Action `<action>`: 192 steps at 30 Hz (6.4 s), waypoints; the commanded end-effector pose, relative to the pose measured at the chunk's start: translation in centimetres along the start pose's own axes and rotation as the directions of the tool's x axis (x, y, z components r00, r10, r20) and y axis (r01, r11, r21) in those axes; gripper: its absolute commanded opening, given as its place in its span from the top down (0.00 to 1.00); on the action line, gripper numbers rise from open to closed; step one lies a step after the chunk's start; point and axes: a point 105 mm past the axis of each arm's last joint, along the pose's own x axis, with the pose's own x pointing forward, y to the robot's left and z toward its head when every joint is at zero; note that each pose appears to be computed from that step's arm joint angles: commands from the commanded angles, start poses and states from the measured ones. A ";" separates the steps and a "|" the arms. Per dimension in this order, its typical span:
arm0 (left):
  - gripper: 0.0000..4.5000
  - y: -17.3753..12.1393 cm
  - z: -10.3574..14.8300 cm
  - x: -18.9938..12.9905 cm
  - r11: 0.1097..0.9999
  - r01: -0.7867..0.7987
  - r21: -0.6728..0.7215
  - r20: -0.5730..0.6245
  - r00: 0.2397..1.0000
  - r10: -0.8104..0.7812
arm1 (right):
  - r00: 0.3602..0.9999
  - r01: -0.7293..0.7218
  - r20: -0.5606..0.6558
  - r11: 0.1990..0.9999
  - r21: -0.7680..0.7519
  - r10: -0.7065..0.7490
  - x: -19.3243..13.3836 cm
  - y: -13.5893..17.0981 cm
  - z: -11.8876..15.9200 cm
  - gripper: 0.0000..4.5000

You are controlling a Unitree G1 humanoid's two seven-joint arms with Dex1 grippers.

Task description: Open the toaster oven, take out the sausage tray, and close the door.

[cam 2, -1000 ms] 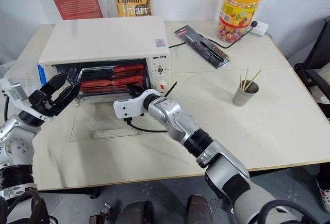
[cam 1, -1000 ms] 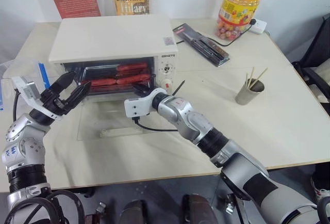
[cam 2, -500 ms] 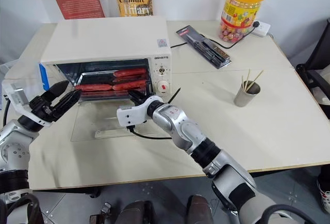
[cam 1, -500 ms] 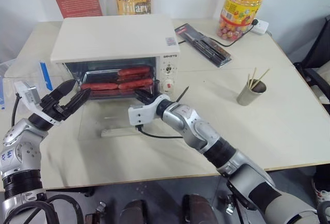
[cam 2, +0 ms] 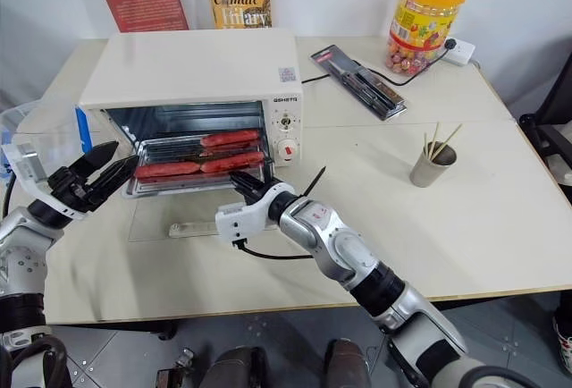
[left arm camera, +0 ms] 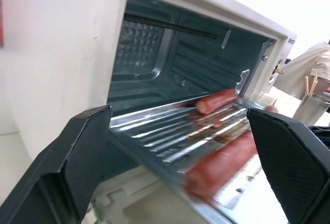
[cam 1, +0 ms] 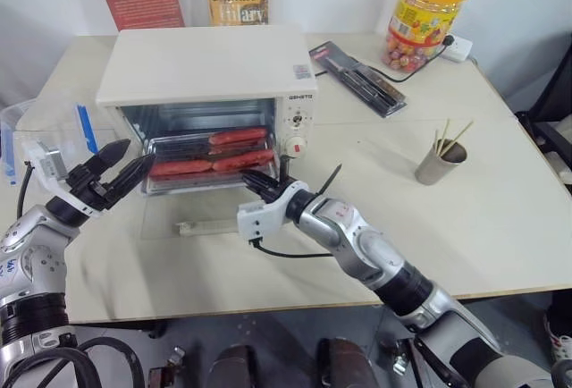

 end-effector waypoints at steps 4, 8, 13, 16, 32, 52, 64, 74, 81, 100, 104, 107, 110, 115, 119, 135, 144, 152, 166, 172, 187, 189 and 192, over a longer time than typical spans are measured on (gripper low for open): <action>0.00 0.5 1.2 -0.9 0.999 -0.030 0.012 -0.005 1.000 0.030 | 0.996 0.078 0.047 0.996 -0.041 -0.076 -1.4 -2.0 0.6 1.00; 0.00 -0.1 0.9 -1.3 0.999 -0.014 -0.030 -0.028 1.000 0.013 | 0.996 0.062 0.063 0.997 -0.051 -0.059 -2.7 -1.6 0.7 1.00; 0.00 -0.7 0.8 -2.1 0.996 -0.049 -0.074 -0.056 0.997 0.044 | 0.996 0.063 0.074 0.996 -0.065 -0.058 -4.2 -1.5 0.7 1.00; 0.00 -0.9 0.8 -3.0 0.988 -0.100 -0.116 -0.075 0.993 0.091 | 0.994 0.074 0.085 0.994 -0.082 -0.067 -5.2 -1.6 0.5 1.00; 0.00 -5.8 -1.2 -3.8 0.808 -0.158 -0.567 -0.321 0.946 -0.040 | 0.968 0.174 0.205 0.977 -0.121 -0.147 -7.3 -2.4 0.5 1.00; 0.00 -6.8 0.1 -6.0 0.702 -0.211 -0.680 -0.272 0.962 0.025 | 0.966 0.140 0.233 0.983 -0.122 -0.109 -7.4 -1.9 -0.6 1.00; 0.00 -8.2 -1.7 -3.3 0.635 -0.163 -0.755 -0.262 0.963 -0.065 | 0.960 0.129 0.262 0.985 -0.114 -0.095 -7.5 -1.9 -0.4 1.00; 0.13 -8.6 -3.2 -1.7 0.621 -0.142 -0.771 -0.287 0.948 -0.140 | 0.953 0.126 0.288 0.986 -0.112 -0.089 -7.6 -2.1 -0.1 1.00; 0.61 -8.3 -3.4 -1.7 0.608 -0.151 -0.780 -0.296 0.944 -0.145 | 0.950 0.118 0.299 0.988 -0.096 -0.085 -7.8 -2.3 -0.1 1.00; 1.00 -8.2 -5.2 -1.7 0.549 -0.196 -0.812 -0.316 0.939 -0.132 | 0.955 0.021 0.296 0.999 -0.036 -0.009 -7.7 -2.5 0.0 0.32; 1.00 -8.4 -5.5 -1.5 0.531 -0.196 -0.825 -0.312 0.940 -0.137 | 0.942 -0.013 0.335 0.999 0.042 -0.002 -8.1 -2.8 0.5 0.03; 1.00 -8.5 -5.6 -1.4 0.512 -0.194 -0.837 -0.301 0.944 -0.134 | 0.943 -0.019 0.332 0.999 0.044 0.003 -8.1 -2.9 0.4 0.01; 1.00 -8.7 -6.0 -1.3 0.486 -0.198 -0.851 -0.295 0.946 -0.132 | 0.946 -0.025 0.323 0.998 0.063 0.003 -8.2 -3.2 0.3 0.01; 1.00 -9.2 -6.4 -1.1 0.435 -0.205 -0.877 -0.284 0.951 -0.123 | 0.950 -0.044 0.313 0.994 0.099 0.011 -8.6 -3.6 0.1 0.01; 1.00 -9.3 -6.5 -1.4 0.421 -0.203 -0.884 -0.267 0.958 -0.100 | 0.949 -0.148 0.305 0.969 0.198 0.082 -9.3 -2.9 -0.5 0.01; 1.00 -8.9 -5.2 -5.7 0.433 -0.240 -0.869 -0.183 0.968 0.170 | 0.912 -0.399 0.315 0.736 0.547 0.261 -13.4 -1.7 -4.9 0.01; 1.00 -9.4 -4.8 -8.4 0.406 -0.280 -0.870 -0.132 0.925 0.355 | 0.903 -0.430 0.285 0.710 0.558 0.323 -12.9 1.1 -7.6 0.01; 1.00 -9.0 -3.0 -13.1 0.411 -0.337 -0.847 -0.056 0.826 0.561 | 0.897 -0.442 0.286 0.695 0.568 0.337 -11.4 3.3 -8.5 0.01; 1.00 -8.7 -3.4 -19.7 0.335 -0.342 -0.878 0.006 0.691 0.723 | 0.881 -0.472 0.322 0.687 0.553 0.346 -8.8 5.8 -8.2 0.65; 1.00 -8.2 -3.9 -21.5 0.304 -0.320 -0.897 0.035 0.633 0.773 | 0.880 -0.473 0.328 0.686 0.553 0.343 -7.7 6.3 -8.0 1.00; 1.00 -9.3 -4.0 -22.0 0.284 -0.303 -0.910 0.093 0.517 0.851 | 0.879 -0.447 0.413 0.709 0.545 0.237 -4.8 2.7 -6.0 1.00; 1.00 -9.5 -3.9 -22.0 0.285 -0.306 -0.909 0.095 0.512 0.854 | 0.881 -0.437 0.419 0.715 0.546 0.219 -4.6 1.7 -6.0 1.00; 1.00 -9.6 -3.9 -22.1 0.280 -0.313 -0.907 0.089 0.508 0.857 | 0.892 -0.397 0.425 0.718 0.572 0.155 -3.7 -1.6 -6.1 1.00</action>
